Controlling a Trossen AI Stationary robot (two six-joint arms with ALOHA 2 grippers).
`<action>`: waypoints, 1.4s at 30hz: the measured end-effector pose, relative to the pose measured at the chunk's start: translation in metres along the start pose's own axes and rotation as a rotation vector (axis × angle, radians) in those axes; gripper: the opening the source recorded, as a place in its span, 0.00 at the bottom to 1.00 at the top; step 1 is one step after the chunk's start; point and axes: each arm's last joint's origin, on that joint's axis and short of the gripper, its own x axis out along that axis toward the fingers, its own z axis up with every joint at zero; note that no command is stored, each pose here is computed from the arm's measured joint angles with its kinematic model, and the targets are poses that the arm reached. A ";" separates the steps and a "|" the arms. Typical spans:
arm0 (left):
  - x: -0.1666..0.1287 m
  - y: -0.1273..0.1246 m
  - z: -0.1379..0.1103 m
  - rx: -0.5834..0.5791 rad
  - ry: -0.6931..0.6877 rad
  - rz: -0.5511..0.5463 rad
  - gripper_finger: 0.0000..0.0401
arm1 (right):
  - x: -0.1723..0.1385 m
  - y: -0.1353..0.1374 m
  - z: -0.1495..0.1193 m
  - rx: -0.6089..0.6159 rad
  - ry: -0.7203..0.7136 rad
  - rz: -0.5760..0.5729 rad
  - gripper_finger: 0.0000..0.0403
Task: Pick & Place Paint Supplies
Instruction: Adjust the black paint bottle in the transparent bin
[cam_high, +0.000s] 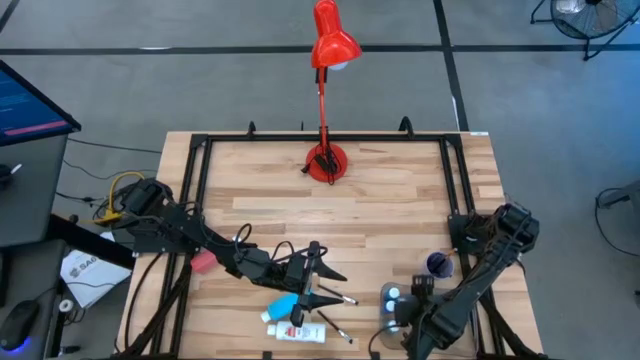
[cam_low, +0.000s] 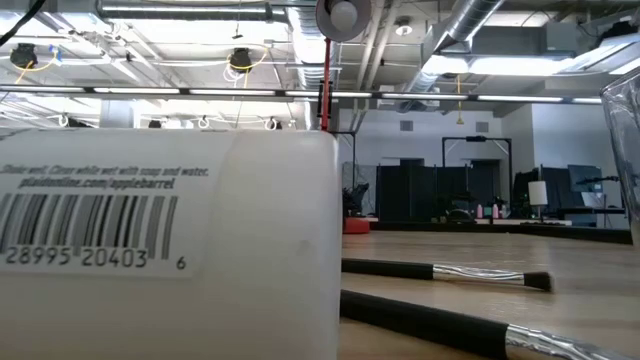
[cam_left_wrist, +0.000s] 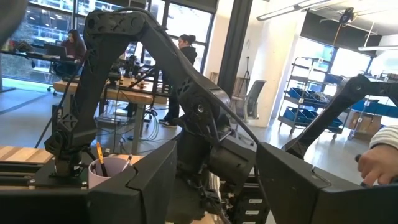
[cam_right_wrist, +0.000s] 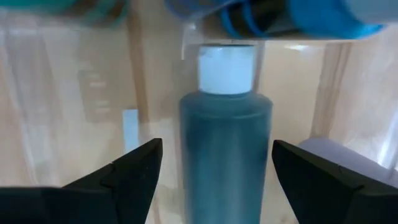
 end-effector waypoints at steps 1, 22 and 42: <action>0.000 0.000 0.000 0.000 0.000 0.000 0.52 | 0.000 -0.001 0.001 0.016 0.002 -0.001 0.74; 0.000 0.000 0.000 -0.001 -0.002 0.000 0.52 | 0.027 -0.007 -0.004 0.045 0.104 0.065 0.71; 0.000 0.000 0.001 -0.002 -0.007 -0.001 0.52 | 0.003 -0.012 -0.004 0.117 0.046 0.080 0.37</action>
